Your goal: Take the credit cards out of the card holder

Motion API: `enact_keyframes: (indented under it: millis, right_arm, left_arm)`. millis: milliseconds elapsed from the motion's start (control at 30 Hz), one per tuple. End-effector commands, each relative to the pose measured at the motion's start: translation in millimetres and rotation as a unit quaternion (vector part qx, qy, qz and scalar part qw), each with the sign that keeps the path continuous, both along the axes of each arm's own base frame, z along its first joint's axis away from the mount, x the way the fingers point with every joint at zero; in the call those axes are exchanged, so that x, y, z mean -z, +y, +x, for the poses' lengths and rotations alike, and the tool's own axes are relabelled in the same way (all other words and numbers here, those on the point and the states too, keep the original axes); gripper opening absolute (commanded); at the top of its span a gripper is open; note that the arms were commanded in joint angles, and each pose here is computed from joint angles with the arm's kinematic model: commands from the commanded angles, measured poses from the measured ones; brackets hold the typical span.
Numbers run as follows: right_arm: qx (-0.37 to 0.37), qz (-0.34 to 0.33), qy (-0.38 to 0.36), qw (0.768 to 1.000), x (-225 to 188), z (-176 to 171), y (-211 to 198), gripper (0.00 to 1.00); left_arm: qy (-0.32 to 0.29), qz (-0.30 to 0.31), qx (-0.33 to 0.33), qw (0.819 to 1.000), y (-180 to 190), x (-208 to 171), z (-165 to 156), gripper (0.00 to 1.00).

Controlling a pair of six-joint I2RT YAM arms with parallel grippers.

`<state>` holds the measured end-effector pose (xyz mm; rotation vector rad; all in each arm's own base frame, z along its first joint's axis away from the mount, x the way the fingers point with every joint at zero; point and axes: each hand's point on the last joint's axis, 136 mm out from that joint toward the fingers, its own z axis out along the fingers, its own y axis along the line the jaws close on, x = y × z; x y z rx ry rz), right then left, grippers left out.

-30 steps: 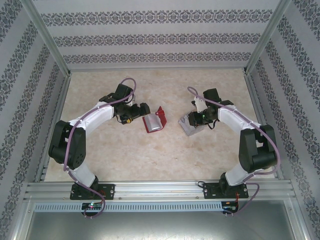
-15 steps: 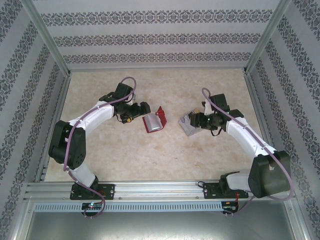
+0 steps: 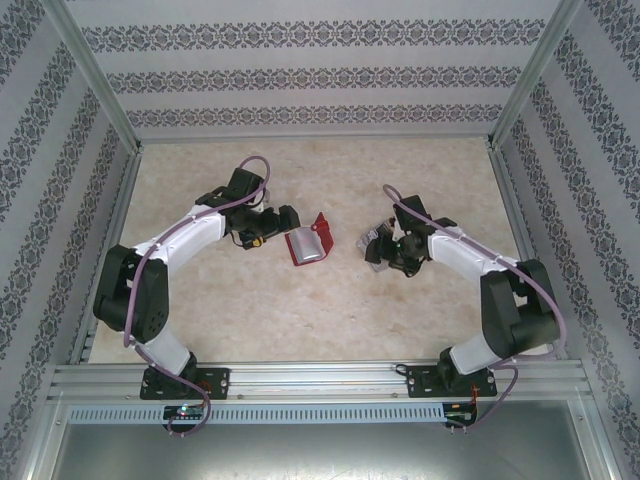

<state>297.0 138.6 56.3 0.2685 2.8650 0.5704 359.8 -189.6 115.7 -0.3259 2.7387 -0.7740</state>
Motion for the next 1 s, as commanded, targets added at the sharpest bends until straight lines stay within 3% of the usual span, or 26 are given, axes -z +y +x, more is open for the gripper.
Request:
enact_keyframes:
  millis: [0,300,433,633,800,967]
  right_arm:
    - [-0.001,0.006,-0.05,0.999,-17,31,11,0.68]
    - [-0.016,0.024,-0.068,0.997,-18,63,30,0.67]
    - [-0.019,0.027,-0.074,0.997,-20,70,36,0.66]
    - [-0.024,0.043,-0.081,0.996,-26,61,40,0.66]
    - [-0.027,0.069,-0.075,0.994,-28,48,45,0.67]
    - [-0.027,0.083,-0.072,0.994,-31,39,48,0.67]
  left_arm:
    - [-0.008,-0.011,-0.009,1.0,3,-9,-2,0.99]
    - [0.006,-0.04,-0.012,0.999,-3,0,-10,0.99]
    - [0.018,-0.083,-0.012,0.996,-15,5,-9,0.89]
    - [0.023,-0.117,-0.009,0.993,-28,14,1,0.6]
    - [0.026,-0.114,0.004,0.993,-36,27,17,0.52]
    - [0.025,-0.086,0.017,0.996,-36,38,35,0.51]
